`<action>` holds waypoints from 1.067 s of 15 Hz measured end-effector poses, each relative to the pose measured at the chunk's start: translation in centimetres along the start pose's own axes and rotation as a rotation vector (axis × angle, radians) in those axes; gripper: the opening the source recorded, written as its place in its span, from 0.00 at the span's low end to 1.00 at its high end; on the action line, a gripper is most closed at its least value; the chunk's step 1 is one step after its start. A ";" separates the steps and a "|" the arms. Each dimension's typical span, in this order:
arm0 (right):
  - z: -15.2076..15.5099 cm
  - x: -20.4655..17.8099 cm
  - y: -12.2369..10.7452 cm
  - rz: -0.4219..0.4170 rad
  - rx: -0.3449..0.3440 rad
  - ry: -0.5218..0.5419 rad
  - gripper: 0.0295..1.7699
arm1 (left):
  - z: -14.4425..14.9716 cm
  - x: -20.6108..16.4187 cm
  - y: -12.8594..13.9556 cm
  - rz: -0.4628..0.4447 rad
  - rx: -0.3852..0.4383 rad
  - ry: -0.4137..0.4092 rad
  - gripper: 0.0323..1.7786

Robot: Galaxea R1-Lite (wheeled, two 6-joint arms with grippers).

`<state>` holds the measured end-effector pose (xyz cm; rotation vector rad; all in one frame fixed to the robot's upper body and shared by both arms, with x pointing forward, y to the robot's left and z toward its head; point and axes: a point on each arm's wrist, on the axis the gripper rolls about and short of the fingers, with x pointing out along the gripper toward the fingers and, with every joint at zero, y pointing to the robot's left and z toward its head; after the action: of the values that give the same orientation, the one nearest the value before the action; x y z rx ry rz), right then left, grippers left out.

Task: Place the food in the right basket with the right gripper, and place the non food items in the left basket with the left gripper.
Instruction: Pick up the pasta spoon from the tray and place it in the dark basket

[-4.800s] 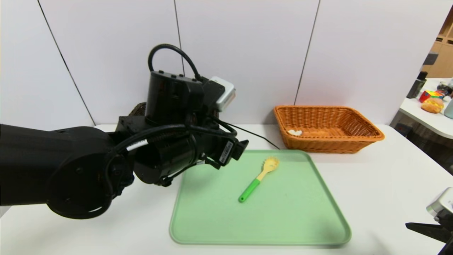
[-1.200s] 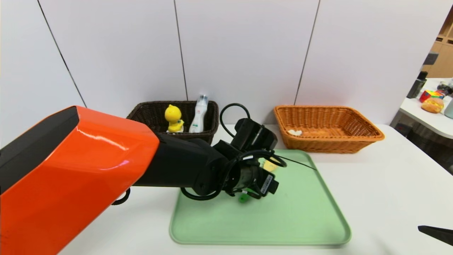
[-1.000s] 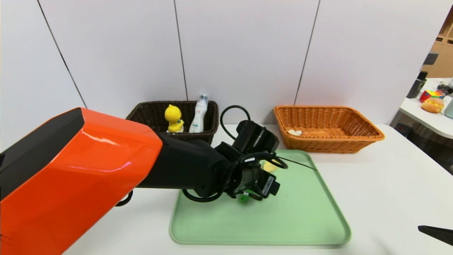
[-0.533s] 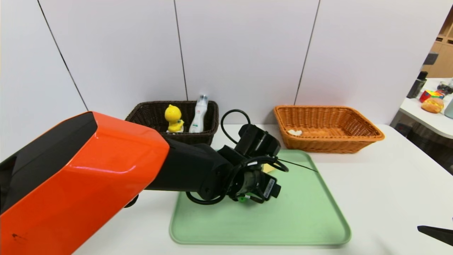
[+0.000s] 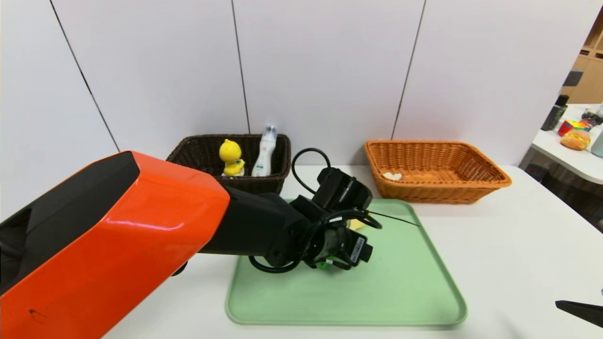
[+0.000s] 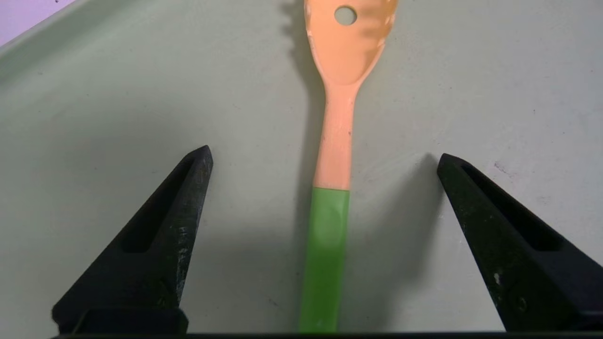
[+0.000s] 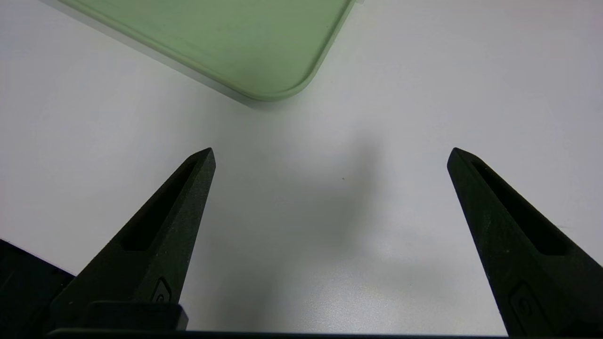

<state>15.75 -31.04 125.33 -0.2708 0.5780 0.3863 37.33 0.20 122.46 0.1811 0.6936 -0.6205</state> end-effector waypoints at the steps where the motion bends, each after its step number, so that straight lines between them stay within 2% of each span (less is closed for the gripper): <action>1: 0.0 0.0 0.0 0.001 0.000 0.000 0.96 | 0.0 0.0 0.0 0.002 0.001 0.002 0.90; 5: 0.0 0.0 0.0 0.001 -0.004 0.002 0.96 | -0.1 0.0 0.1 0.003 -0.003 0.004 0.58; 8: -0.1 0.1 0.0 0.001 -0.005 0.004 0.96 | -0.1 -0.1 0.1 0.006 -0.005 0.003 0.42; 10: -0.1 0.1 0.0 0.001 -0.006 0.005 0.96 | 0.0 -0.2 0.1 0.005 -0.003 -0.004 0.06; 16: -0.1 0.1 0.0 0.002 -0.006 0.005 0.96 | 0.6 -0.9 0.0 -0.003 0.000 -0.040 0.06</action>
<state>15.74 -31.04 125.20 -0.2770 0.5826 0.3897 37.12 0.41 123.48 0.1677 0.6553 -0.6253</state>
